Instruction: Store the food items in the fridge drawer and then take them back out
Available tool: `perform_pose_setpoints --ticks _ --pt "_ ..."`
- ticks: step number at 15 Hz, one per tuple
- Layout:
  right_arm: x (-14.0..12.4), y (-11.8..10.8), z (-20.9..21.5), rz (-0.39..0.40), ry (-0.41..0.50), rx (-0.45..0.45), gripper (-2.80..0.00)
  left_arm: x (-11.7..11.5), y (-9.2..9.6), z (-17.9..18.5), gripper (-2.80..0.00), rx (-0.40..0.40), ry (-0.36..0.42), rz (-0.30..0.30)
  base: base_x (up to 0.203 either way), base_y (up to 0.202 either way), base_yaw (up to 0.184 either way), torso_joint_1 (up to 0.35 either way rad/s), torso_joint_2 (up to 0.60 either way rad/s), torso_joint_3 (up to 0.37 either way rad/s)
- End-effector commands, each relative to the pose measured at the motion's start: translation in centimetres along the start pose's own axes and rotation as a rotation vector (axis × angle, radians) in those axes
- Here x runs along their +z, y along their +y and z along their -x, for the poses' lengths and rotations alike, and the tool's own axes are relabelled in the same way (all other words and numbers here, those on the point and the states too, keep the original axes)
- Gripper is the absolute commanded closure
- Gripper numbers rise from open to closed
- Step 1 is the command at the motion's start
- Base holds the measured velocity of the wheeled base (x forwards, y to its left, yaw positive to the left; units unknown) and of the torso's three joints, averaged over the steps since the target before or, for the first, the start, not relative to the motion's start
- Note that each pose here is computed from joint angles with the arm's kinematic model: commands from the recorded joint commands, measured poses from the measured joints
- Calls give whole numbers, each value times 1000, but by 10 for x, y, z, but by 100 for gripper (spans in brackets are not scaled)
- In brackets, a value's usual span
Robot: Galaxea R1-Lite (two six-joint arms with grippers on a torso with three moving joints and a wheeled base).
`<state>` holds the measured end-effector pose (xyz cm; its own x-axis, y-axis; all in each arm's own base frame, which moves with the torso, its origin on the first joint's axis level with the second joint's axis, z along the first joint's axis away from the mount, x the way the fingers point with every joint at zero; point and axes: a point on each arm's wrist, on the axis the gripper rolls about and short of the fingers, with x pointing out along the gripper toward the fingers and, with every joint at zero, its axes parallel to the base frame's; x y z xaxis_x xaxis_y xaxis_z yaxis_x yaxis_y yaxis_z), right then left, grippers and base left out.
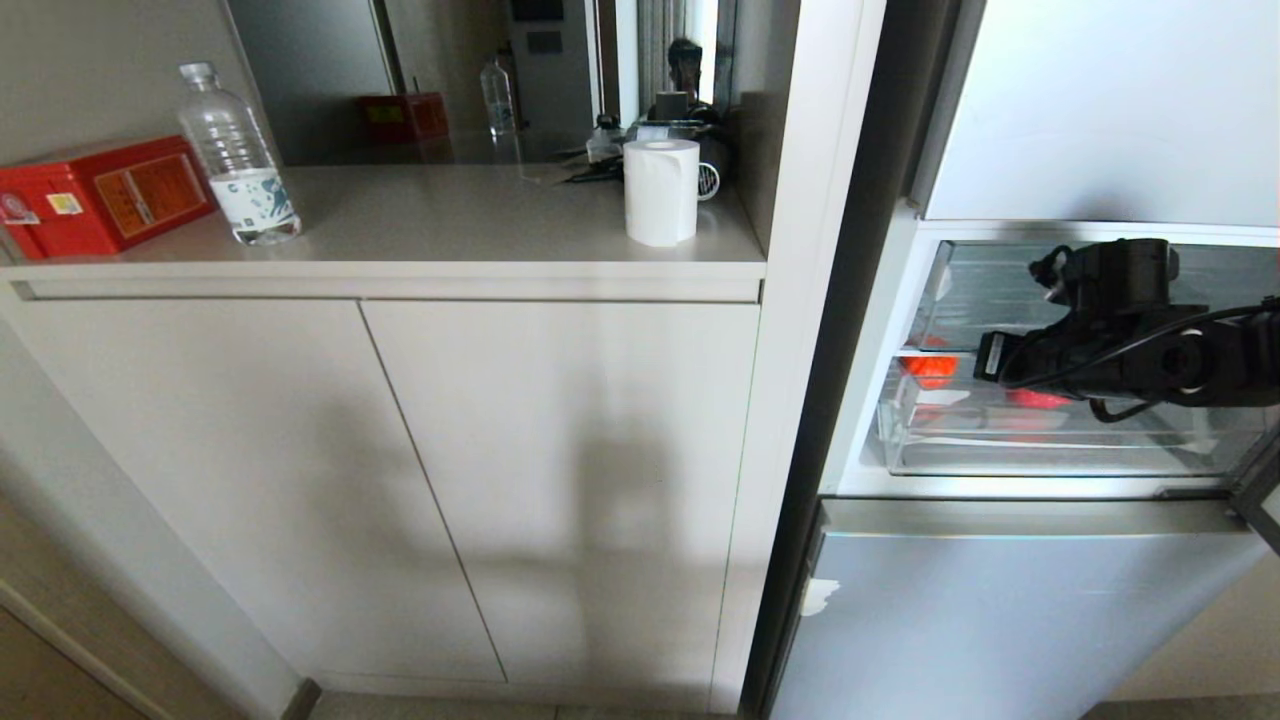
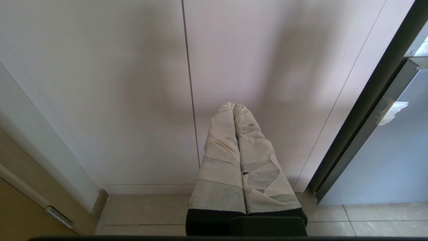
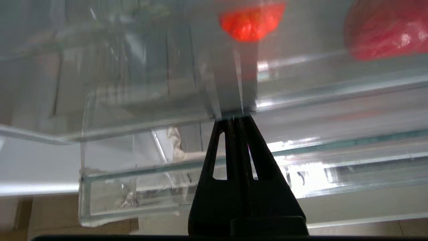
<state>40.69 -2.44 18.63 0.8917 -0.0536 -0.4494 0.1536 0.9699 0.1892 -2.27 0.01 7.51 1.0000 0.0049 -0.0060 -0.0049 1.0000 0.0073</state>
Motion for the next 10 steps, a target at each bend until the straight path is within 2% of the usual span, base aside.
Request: perform_pose_setpoints --ticks 1,4,7,10 --pt "6 1 21 -2 39 -9 0 0 0 0 0 1 0 0 0 0 0 0 0 0" --pt "11 2 52 -2 118 -29 0 0 0 0 0 1 0 1 0 0 0 0 0 0" --pt "18 -5 66 -13 111 -46 0 0 0 0 0 0 0 0 0 0 0 0 0 0" --pt "19 -10 57 -18 115 -63 0 0 0 0 0 1 0 0 0 0 0 0 0 0"
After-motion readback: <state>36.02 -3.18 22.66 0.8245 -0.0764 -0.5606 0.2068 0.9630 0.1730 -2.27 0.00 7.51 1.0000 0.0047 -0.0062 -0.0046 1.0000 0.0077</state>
